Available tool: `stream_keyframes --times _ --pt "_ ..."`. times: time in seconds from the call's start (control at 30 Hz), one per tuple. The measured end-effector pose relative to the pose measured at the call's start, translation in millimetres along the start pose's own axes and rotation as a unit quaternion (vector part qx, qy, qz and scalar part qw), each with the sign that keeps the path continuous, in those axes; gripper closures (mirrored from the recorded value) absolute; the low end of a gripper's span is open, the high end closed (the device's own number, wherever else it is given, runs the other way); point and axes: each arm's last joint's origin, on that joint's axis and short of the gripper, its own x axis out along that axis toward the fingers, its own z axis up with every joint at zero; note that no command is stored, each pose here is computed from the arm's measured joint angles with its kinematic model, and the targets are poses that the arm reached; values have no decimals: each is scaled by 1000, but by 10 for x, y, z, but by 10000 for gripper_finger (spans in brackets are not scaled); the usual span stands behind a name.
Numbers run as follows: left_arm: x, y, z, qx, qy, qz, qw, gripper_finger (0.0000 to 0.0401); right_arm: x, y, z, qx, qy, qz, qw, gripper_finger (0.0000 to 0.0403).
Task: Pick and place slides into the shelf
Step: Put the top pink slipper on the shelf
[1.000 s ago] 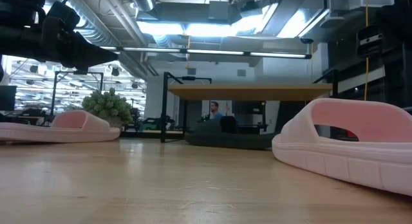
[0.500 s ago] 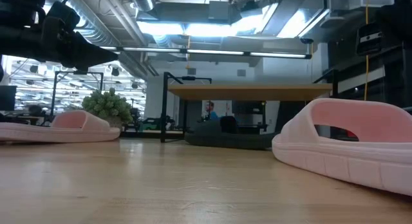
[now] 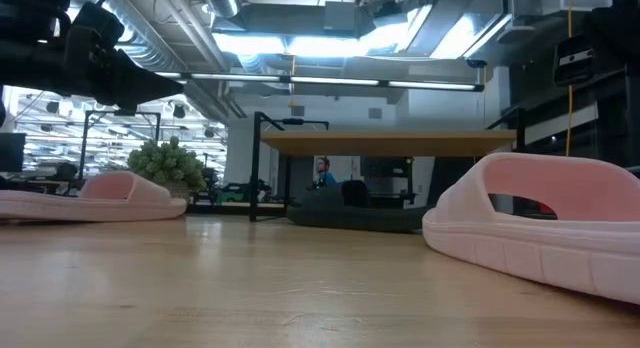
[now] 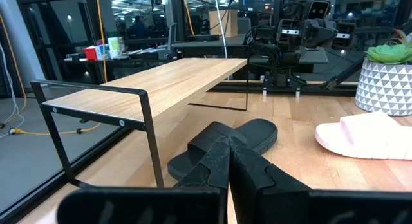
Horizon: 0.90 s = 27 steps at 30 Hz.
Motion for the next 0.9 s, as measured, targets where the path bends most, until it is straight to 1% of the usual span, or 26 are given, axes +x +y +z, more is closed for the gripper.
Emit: stream_keyframes --times 0.6,0.67,0.77,0.83,0.9 --pt "0 -2 17 -5 -9 -5 1000 401 0 0 1 -2 0 0 1000 368" --pt "-1 -18 22 -5 -12 -33 999 401 0 -2 1 -2 1 -4 1000 368" --pt "-8 -60 51 -3 -29 -107 994 401 0 -14 0 -2 3 -24 1000 368" --pt "-16 -87 65 -2 -37 -156 987 401 0 -15 0 -2 3 -26 1000 368" --pt "-19 -94 69 -2 -40 -168 985 401 0 -15 -2 0 3 -26 1000 368"
